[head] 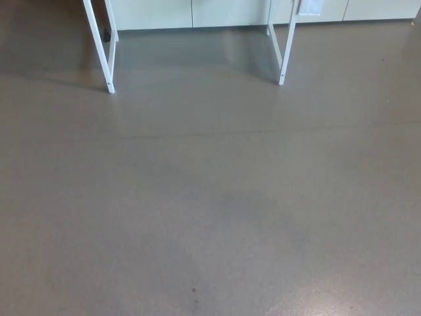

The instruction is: The robot walks towards a desk on which a file tray is kept in the middle and a cube is kept to its right. The robot lifts the cube using its right hand and places it on the file tray.

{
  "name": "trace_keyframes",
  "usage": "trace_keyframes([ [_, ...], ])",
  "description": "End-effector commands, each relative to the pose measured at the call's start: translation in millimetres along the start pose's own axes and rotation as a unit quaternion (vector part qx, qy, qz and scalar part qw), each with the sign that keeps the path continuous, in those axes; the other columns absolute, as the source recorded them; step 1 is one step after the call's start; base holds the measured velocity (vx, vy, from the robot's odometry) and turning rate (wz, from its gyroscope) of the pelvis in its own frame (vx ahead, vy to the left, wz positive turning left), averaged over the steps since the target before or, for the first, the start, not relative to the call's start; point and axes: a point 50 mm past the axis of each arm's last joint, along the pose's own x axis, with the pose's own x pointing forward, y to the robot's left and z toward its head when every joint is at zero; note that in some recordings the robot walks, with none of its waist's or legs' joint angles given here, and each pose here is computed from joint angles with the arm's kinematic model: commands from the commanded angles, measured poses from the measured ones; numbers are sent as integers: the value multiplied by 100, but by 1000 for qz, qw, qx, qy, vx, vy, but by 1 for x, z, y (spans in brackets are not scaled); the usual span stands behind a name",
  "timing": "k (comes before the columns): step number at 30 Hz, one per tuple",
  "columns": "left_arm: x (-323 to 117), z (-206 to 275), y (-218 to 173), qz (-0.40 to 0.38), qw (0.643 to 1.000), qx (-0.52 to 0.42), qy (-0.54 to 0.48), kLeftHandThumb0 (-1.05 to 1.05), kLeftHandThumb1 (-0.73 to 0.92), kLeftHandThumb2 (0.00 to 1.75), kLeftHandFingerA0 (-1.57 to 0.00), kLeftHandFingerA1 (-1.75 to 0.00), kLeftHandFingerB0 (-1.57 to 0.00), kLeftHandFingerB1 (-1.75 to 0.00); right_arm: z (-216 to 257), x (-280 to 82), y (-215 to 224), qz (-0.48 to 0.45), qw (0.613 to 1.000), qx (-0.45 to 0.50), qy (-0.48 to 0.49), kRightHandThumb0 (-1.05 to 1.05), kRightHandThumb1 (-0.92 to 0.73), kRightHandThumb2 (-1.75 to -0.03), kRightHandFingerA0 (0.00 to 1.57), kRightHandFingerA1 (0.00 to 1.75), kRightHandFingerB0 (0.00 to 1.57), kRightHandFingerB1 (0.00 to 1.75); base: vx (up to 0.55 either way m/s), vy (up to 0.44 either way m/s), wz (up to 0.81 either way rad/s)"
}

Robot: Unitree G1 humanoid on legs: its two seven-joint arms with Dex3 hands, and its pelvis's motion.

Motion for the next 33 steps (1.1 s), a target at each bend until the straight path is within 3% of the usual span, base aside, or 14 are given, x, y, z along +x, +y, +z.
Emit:
trace_keyframes([
  [1, -4, -3, 9, -18, 999, -10, 26, -64, 53, 88, -17, -58, -4, -45, 3, -2, -14, 0, 999, -9, -34, -66, -55, -83, 36, 47, 4, 28, 0, 0, 0],
  [10, -5, -3, 10, -22, 999, -3, 30, -64, 54, 89, -17, -58, -4, -45, 0, -4, -11, 7, 999, 18, -48, -60, -64, -59, 49, 38, 6, 27, 0, 0, 0],
  [15, -7, -6, 10, -27, 999, -4, 29, -62, 74, 62, -16, -54, -9, -36, -1, -6, -10, 5, 999, -13, -51, -67, -53, -86, 29, 48, 1, 26, 44, 5, 3],
  [16, -7, -5, 11, -28, 999, 6, 33, -64, 75, 63, -13, -55, -9, -36, -2, -7, -10, 4, 998, -5, -55, -66, -65, -61, 31, 32, 5, 22, -40, -23, 8],
  [18, -7, -6, 11, -30, 999, 5, 33, -69, 59, 93, -16, -58, -2, -42, -5, -8, -8, 1, 999, -2, -54, -70, -54, -88, 51, 62, 0, 25, -25, -12, 17],
  [20, -7, -7, 11, -34, 999, 0, 31, -38, 51, 106, -2, -53, 0, -52, -6, -8, -7, -3, 999, -23, -48, -68, -68, -62, 51, 37, 2, 21, -19, -5, -5],
  [21, -6, -7, 11, -36, 999, -10, 33, -72, 60, 92, -5, -54, -3, -42, -7, -9, -7, -3, 999, -23, -47, -69, -68, -62, 57, 38, 2, 21, 0, 0, 0],
  [23, -5, -7, 11, -36, 999, -8, 38, -39, 50, 106, -2, -53, 0, -52, -6, -10, -8, 5, 998, -48, -50, -78, -60, -91, 29, 46, 0, 18, 35, 101, -5],
  [26, -4, -5, 11, -45, 998, -15, 35, -70, 79, 63, -4, -51, -6, -32, -6, -10, -8, 6, 998, -27, -50, -70, -69, -62, 40, 34, 1, 20, 106, 198, -14],
  [27, -5, -5, 11, -48, 998, -22, 35, -74, 58, 97, -1, -46, -4, -33, -6, -9, -8, 6, 999, -27, -47, -77, -57, -89, 29, 46, 0, 20, 141, 310, -13],
  [29, -6, -5, 12, -53, 997, -37, 30, -77, 58, 97, -1, -42, -5, -28, -5, -8, -9, 7, 998, -52, -39, -74, -71, -63, 57, 43, 0, 19, 94, -16, -2],
  [30, -7, -4, 13, -56, 998, -32, 29, -77, 60, 99, -1, -41, -5, -27, -5, -9, -9, 8, 997, -61, -41, -75, -57, -91, 43, 53, 0, 22, 76, -11, -41],
  [32, -7, -3, 13, -57, 997, -32, 31, -77, 60, 99, 0, -43, -4, -28, -4, -9, -9, 1, 997, -66, -45, -70, -69, -62, 36, 32, 1, 20, 93, 201, 4],
  [33, -7, -4, 13, -57, 997, -35, 30, -78, 59, 99, 0, -42, -4, -27, -4, -9, -8, 5, 998, -49, -47, -70, -56, -90, 38, 51, 0, 22, 81, 186, 0],
])
